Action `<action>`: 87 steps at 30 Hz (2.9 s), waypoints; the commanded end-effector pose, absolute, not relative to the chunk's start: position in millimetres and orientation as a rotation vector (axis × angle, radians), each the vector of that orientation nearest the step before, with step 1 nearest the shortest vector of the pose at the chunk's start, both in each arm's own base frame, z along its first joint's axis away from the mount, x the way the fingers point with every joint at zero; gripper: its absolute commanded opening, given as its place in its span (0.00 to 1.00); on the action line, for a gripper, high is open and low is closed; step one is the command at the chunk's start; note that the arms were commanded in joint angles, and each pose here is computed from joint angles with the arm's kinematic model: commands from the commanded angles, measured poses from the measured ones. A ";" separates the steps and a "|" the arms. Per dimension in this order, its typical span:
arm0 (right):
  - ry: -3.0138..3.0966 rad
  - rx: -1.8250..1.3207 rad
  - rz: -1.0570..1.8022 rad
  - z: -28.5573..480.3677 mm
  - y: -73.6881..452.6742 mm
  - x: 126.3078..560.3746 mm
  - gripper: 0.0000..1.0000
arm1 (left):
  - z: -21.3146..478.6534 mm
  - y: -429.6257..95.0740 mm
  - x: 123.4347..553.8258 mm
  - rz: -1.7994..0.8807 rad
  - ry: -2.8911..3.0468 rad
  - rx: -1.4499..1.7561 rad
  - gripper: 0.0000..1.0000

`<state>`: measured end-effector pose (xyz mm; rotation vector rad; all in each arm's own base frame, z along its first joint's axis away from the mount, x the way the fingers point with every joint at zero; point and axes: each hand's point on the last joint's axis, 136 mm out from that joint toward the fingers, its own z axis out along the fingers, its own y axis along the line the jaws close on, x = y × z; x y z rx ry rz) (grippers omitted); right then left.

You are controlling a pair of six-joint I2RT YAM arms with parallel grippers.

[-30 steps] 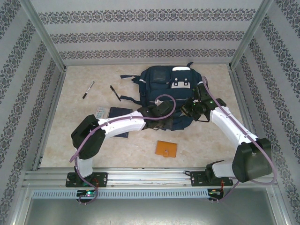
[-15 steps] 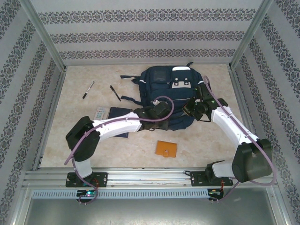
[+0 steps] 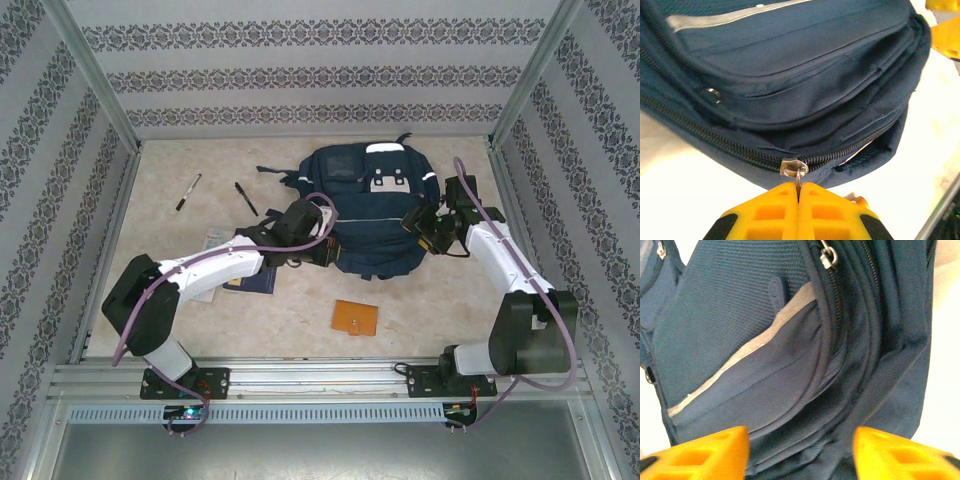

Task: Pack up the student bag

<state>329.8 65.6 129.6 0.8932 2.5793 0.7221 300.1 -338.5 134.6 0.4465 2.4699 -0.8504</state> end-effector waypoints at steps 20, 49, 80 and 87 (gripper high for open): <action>2.411 1.408 0.688 116.4 99.3 279.2 0.50 | 186.5 -457.3 260.7 -1.244 2.104 0.782 0.00; 2.400 1.230 0.668 141.1 98.1 278.2 0.00 | 166.0 -357.4 308.6 -1.121 2.024 0.892 0.45; 2.458 1.139 0.706 144.7 117.9 274.3 0.00 | 134.3 -399.9 310.6 -1.016 1.993 0.972 0.47; 2.488 1.080 0.610 138.0 109.7 273.6 0.00 | 139.3 -402.2 303.3 -1.094 1.997 1.056 0.13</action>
